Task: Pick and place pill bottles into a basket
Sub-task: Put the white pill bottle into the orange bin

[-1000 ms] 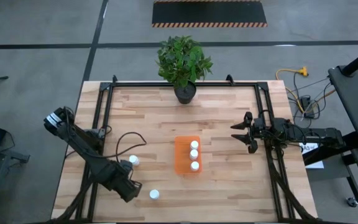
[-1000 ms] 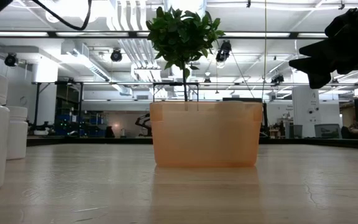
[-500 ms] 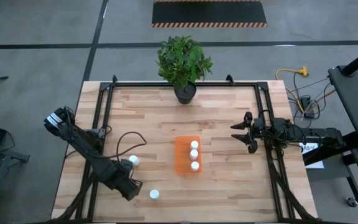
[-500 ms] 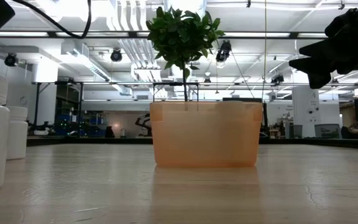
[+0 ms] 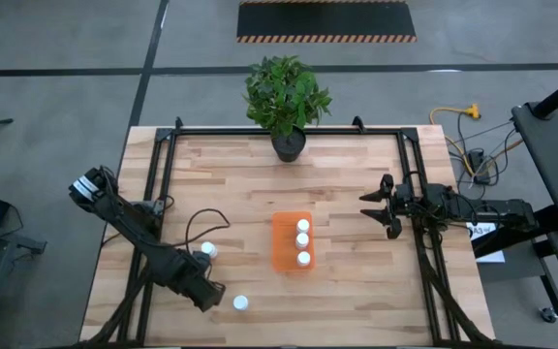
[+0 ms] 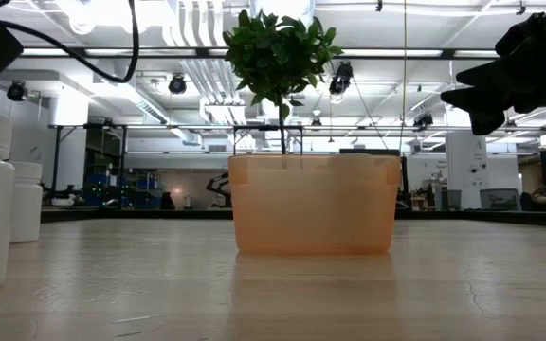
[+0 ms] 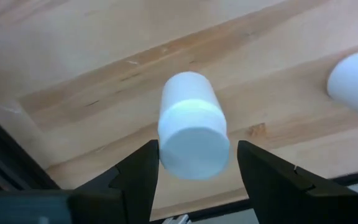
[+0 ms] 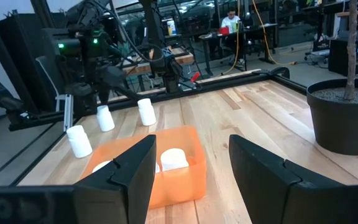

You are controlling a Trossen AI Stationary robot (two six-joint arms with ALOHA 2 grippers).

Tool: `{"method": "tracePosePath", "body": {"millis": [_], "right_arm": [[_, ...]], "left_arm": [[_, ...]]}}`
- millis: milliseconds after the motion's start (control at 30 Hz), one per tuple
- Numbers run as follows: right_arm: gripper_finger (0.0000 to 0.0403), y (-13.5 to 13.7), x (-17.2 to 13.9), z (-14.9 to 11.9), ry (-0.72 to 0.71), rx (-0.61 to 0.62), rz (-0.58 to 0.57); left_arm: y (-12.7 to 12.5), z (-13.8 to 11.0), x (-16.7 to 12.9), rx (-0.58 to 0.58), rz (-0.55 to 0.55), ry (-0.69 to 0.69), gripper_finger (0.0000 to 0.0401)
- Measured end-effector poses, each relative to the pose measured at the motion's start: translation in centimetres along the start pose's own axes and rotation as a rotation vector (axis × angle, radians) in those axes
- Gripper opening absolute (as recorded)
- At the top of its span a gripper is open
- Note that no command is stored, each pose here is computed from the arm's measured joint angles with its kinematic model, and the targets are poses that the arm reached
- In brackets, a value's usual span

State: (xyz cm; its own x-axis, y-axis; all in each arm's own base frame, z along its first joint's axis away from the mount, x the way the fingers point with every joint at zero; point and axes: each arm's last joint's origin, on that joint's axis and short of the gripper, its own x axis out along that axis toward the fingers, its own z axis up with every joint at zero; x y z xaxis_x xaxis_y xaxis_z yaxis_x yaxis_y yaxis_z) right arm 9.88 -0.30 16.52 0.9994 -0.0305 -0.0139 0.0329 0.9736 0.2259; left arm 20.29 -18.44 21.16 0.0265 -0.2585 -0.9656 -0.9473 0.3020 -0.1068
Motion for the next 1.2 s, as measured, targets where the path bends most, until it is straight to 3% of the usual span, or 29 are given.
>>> {"method": "tracePosePath", "body": {"millis": [400,600,700,1200], "right_arm": [[0.0192,0.0,0.0,0.0,0.0,0.0,0.0],[0.0192,0.0,0.0,0.0,0.0,0.0,0.0],[0.0192,0.0,0.0,0.0,0.0,0.0,0.0],[0.0192,0.0,0.0,0.0,0.0,0.0,0.0]], "left_arm": [[0.2,0.1,0.3,-0.025,0.021,0.017,0.0198],[0.2,0.1,0.3,-0.017,0.022,0.021,0.0139],[0.2,0.0,0.2,-0.013,0.021,0.022,0.0137],[-0.2,1.2,-0.9,0.162,-0.002,0.074,0.0137]]}}
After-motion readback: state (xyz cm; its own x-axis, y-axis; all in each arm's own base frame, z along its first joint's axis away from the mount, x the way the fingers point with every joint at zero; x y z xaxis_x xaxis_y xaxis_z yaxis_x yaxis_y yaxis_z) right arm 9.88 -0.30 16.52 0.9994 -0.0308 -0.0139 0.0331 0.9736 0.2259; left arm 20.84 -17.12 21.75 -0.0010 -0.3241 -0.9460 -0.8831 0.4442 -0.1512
